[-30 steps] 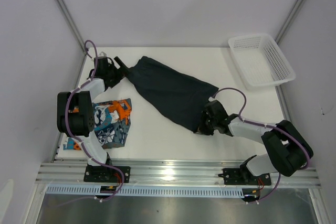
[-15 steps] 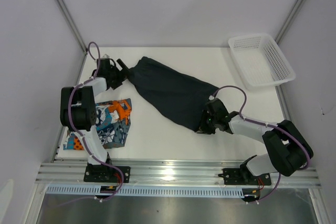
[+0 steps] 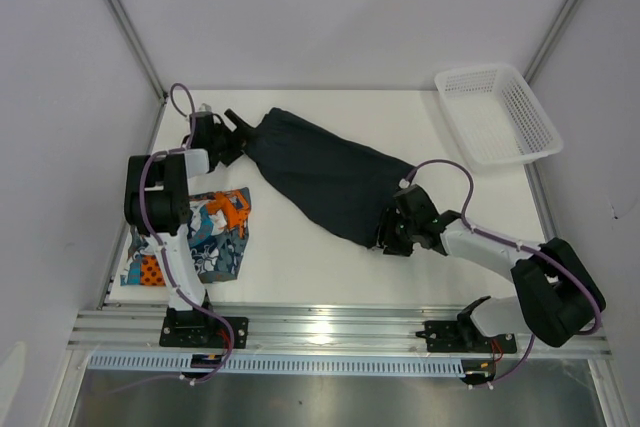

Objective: Fold and stack the shorts
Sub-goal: Fold the shorts

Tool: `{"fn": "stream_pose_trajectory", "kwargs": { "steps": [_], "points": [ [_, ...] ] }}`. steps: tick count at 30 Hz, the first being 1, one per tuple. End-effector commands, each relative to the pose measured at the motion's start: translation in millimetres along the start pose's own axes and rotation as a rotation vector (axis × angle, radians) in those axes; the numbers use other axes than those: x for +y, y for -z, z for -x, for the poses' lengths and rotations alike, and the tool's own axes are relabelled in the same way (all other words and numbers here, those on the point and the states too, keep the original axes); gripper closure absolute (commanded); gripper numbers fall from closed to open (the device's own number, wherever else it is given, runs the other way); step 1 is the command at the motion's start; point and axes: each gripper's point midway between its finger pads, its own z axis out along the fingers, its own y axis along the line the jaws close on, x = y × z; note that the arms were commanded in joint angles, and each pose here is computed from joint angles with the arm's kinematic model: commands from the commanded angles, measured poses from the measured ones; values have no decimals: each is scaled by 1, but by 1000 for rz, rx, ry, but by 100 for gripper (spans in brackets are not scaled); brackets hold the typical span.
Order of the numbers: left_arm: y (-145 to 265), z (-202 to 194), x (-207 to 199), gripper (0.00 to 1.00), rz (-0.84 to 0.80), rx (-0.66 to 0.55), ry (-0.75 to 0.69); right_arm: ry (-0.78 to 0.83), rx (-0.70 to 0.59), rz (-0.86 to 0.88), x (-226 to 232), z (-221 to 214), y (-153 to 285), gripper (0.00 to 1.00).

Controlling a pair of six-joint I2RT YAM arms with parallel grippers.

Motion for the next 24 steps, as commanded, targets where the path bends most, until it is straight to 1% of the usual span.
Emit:
{"fn": "stream_pose_trajectory", "kwargs": {
  "steps": [1, 3, 6, 7, 9, 10, 12, 13, 14, 15, 16, 17, 18, 19, 21, 22, 24],
  "points": [
    [-8, 11, -17, 1, -75, -48, 45, 17, -52, 28, 14, 15, 14, 47],
    [-10, 10, -11, 3, -56, -56, 55, 17, -61, 33, 16, 17, 18, 46],
    [-10, 13, -7, 10, -45, -89, 58, 20, -79, 41, 20, 21, 28, 42],
    [-10, 12, -4, 17, -38, -93, 66, 23, -89, 46, 23, 24, 31, 41],
    [-12, 17, -6, 24, -45, -113, 76, 19, -105, 55, 25, 28, 37, 41],
    [-12, 17, -6, 32, -43, -119, 78, 21, -114, 65, 29, 32, 41, 41],
    [-13, 23, -9, 45, -38, -149, 80, 19, -129, 72, 32, 36, 45, 41],
    [-15, 23, -10, 64, -44, -152, 78, 16, -160, 80, 36, 43, 51, 41],
    [-16, 23, -12, 72, -54, -151, 73, 12, -175, 91, 39, 46, 53, 42],
    [-19, 27, -22, 96, -93, -152, 52, 14, -209, 126, 47, 53, 58, 42],
    [-19, 27, -25, 100, -110, -146, 37, 18, -229, 141, 51, 58, 61, 42],
    [-17, 30, -31, 100, -128, -154, 22, 19, -247, 153, 55, 63, 62, 43],
    [-14, 23, -27, 100, -131, -149, 0, 25, -272, 173, 62, 70, 64, 43],
    [-4, 36, -46, 100, -196, -206, -34, 31, -271, 170, 62, 73, 60, 43],
    [5, 25, -43, 100, -204, -208, -74, 48, -292, 194, 74, 86, 61, 44],
    [15, 30, -53, 100, -230, -231, -98, 56, -281, 178, 73, 90, 52, 44],
    [21, 15, -40, 100, -189, -215, -104, 84, -304, 210, 88, 108, 52, 46]
  ]
}}
